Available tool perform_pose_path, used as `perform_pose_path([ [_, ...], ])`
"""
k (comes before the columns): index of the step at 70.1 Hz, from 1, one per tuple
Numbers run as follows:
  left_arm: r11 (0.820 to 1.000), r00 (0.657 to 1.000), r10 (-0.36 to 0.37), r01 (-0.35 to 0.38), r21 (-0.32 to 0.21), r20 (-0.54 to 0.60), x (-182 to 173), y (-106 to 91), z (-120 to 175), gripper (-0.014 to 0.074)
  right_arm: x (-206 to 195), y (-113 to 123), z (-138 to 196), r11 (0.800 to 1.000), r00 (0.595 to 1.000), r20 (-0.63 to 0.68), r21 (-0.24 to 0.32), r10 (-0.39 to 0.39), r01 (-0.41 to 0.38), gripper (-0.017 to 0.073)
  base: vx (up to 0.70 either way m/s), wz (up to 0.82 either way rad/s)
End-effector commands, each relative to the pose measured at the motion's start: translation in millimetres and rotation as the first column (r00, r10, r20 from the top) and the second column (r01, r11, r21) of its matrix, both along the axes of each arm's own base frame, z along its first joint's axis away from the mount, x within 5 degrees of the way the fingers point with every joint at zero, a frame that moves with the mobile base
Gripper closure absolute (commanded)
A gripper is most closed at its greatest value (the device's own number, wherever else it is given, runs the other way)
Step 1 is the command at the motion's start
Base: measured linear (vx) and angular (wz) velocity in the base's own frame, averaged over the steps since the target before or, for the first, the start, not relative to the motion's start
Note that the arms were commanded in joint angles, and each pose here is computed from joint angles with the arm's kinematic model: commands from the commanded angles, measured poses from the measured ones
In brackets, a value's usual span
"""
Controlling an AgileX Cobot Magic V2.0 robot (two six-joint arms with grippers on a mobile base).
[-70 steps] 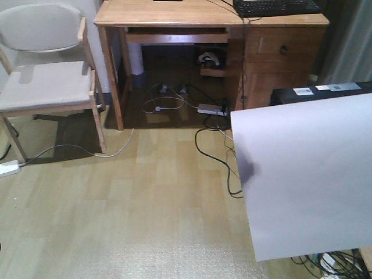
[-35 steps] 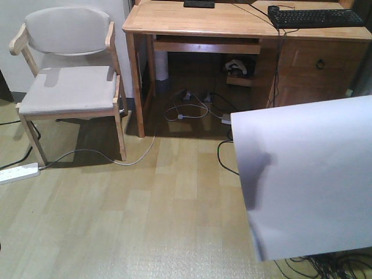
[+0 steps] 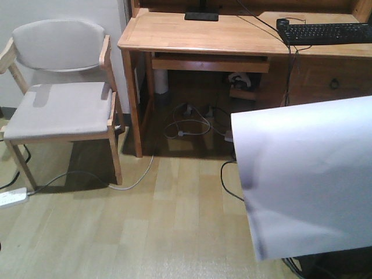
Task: Grab stapler and paper to desk for stapling
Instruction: 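Approach the desk surface in front of the monitor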
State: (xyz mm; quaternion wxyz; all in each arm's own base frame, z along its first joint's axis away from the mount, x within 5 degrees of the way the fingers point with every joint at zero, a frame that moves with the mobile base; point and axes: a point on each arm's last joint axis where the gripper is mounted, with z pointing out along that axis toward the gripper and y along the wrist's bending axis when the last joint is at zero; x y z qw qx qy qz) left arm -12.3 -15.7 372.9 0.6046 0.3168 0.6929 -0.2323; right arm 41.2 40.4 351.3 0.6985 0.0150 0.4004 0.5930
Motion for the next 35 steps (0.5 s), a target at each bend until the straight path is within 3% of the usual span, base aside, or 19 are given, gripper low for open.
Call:
perform_pose_path([
  [1, 0.995, 0.997, 0.012, -0.004, -0.101, 0.077, 1.3, -0.1, 17.1, 0.0600, -3.1, -0.9, 10.6, 1.000, 0.999, 0.045, 0.019, 0.005, -0.006, 0.0565, 0.39, -0.04],
  [35, 0.995, 0.997, 0.012, -0.004, -0.101, 0.077, 1.4, -0.1, 17.1, 0.0600, -3.1, -0.9, 10.6, 1.000, 0.999, 0.045, 0.019, 0.005, -0.006, 0.0565, 0.41, -0.09],
])
